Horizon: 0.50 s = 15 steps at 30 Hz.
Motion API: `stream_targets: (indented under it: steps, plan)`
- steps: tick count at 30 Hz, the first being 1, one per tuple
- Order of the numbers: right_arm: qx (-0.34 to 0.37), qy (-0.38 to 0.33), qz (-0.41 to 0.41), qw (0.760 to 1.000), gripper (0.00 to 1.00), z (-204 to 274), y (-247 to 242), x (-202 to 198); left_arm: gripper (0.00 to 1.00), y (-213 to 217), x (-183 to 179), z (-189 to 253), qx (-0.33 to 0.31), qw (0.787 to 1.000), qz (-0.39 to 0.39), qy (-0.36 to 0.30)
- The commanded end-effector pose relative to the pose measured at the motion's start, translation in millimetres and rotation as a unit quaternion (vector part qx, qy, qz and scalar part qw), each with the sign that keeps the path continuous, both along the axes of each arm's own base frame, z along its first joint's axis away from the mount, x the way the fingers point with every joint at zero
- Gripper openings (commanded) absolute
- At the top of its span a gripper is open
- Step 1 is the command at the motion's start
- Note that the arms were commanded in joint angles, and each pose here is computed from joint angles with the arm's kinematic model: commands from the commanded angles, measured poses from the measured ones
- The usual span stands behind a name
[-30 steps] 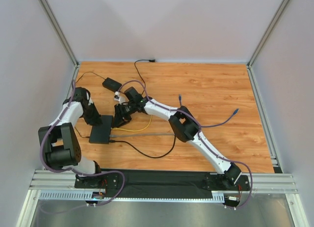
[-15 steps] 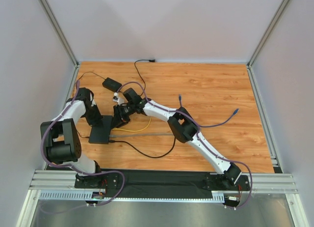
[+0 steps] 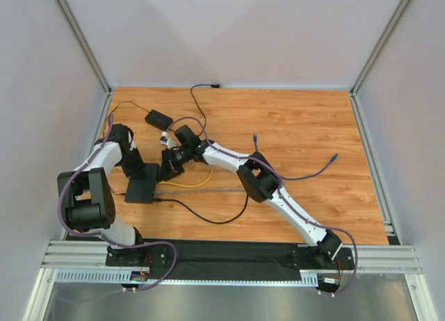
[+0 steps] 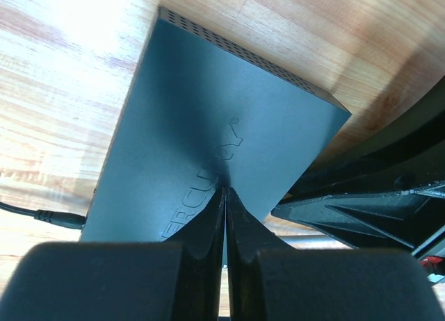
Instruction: Pull the plug from the switch port
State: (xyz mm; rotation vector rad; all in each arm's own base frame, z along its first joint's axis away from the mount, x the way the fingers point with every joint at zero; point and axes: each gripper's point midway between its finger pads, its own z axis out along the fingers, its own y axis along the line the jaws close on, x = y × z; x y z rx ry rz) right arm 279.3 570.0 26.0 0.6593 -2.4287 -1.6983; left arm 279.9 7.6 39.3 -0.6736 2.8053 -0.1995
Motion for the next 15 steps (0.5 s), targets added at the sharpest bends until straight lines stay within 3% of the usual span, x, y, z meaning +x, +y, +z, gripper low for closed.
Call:
stream_targets:
  steps: [1, 3, 6, 11, 15]
  plan:
    - [-0.011, -0.003, -0.022, 1.0, 0.06, -15, 11, 2, 0.07, -2, 6, 5, 0.0, 1.0, -0.007, -0.007]
    - [-0.011, -0.005, -0.024, 1.0, 0.0, -15, 12, 3, 0.06, -3, 6, 5, -0.002, 1.0, -0.009, -0.008]
    - [-0.013, -0.007, -0.024, 1.0, 0.0, -15, 12, 2, 0.06, -5, 9, 8, -0.002, 1.0, -0.016, -0.013]
    - [-0.002, -0.005, -0.023, 1.0, 0.0, -9, 11, 2, 0.26, -17, 15, 13, 0.002, 0.999, -0.033, -0.029]
    - [0.006, -0.001, -0.02, 1.0, 0.0, -5, 9, 2, 0.26, -18, 17, 11, 0.008, 0.999, -0.028, -0.025]
